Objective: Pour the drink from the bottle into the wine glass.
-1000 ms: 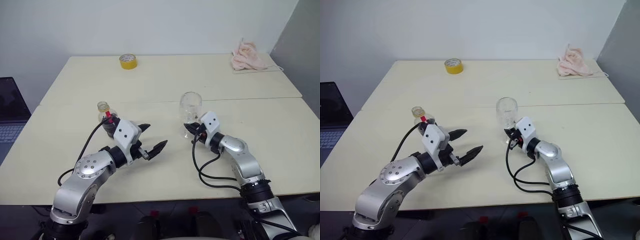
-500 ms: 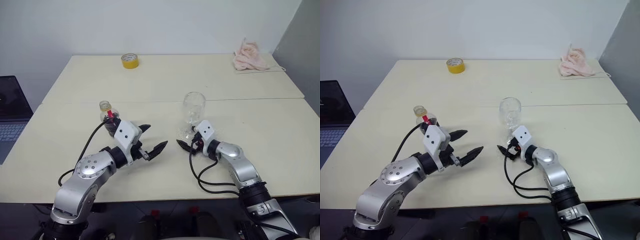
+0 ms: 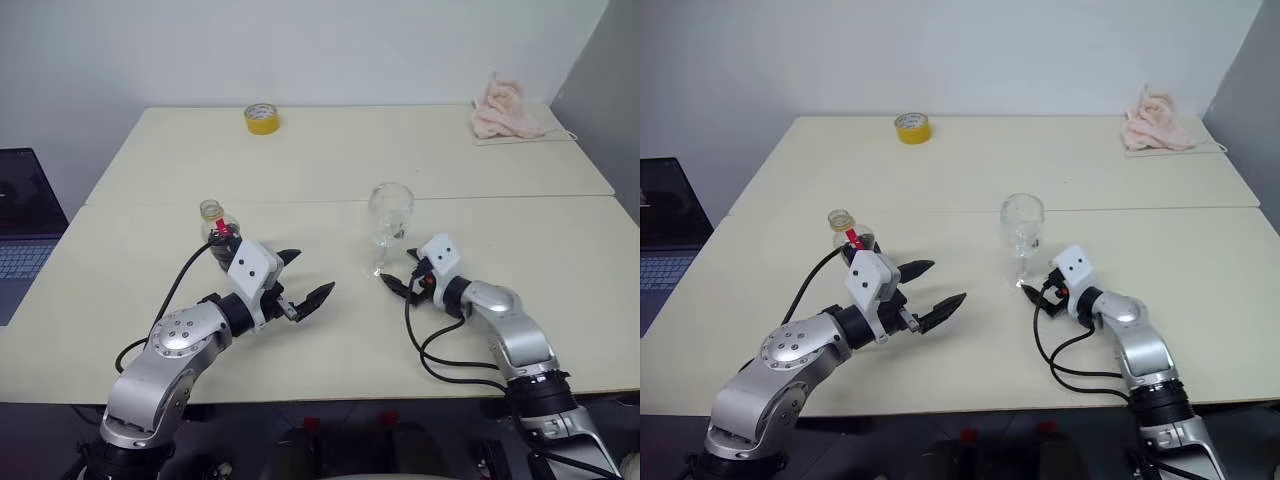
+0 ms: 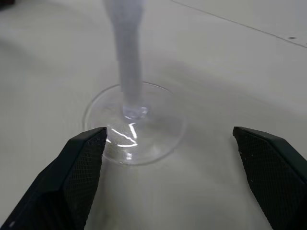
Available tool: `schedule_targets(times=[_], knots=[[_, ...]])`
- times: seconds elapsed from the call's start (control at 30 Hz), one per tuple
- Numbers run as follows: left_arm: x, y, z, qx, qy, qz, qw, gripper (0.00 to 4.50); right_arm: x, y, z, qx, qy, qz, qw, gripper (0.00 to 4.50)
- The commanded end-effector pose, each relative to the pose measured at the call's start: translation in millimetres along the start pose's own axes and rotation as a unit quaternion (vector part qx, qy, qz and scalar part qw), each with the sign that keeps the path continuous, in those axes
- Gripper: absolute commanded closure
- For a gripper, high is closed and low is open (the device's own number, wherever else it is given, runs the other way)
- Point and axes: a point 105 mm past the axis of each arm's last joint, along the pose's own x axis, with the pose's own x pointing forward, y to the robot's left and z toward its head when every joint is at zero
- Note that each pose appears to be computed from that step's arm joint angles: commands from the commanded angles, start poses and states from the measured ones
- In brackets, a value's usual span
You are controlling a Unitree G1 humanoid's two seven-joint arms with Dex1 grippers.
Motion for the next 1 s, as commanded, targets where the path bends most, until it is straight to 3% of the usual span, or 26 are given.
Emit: schedule_targets(times=[0.03, 0.33, 0.5, 0.67, 1.0], knots=[[-5, 7, 7, 0.017, -0.014, 0.014, 1.0, 0.0, -14, -3, 14, -0.001, -0.023, 0.007, 1.0, 0.01], [-18, 21, 2, -0.002, -0.032, 0.069, 0.997, 0.0, -54, -15, 25, -0.017, 0.0, 0.057, 0.998, 0.01], [-39, 19, 7, -0.013, -0.049, 0.116, 0.992, 0.0, -99, -42, 52, -0.026, -0.017, 0.09, 0.995, 0.01], [-50, 9, -6, -0.035, -0.034, 0.143, 0.989, 0.0, -128, -63, 79, -0.059, -0.024, 0.098, 0.993, 0.01], [-68, 11, -20, -0.044, -0.038, 0.255, 0.965, 0.0, -135, -64, 142, -0.129, -0.087, 0.138, 0.978, 0.01]])
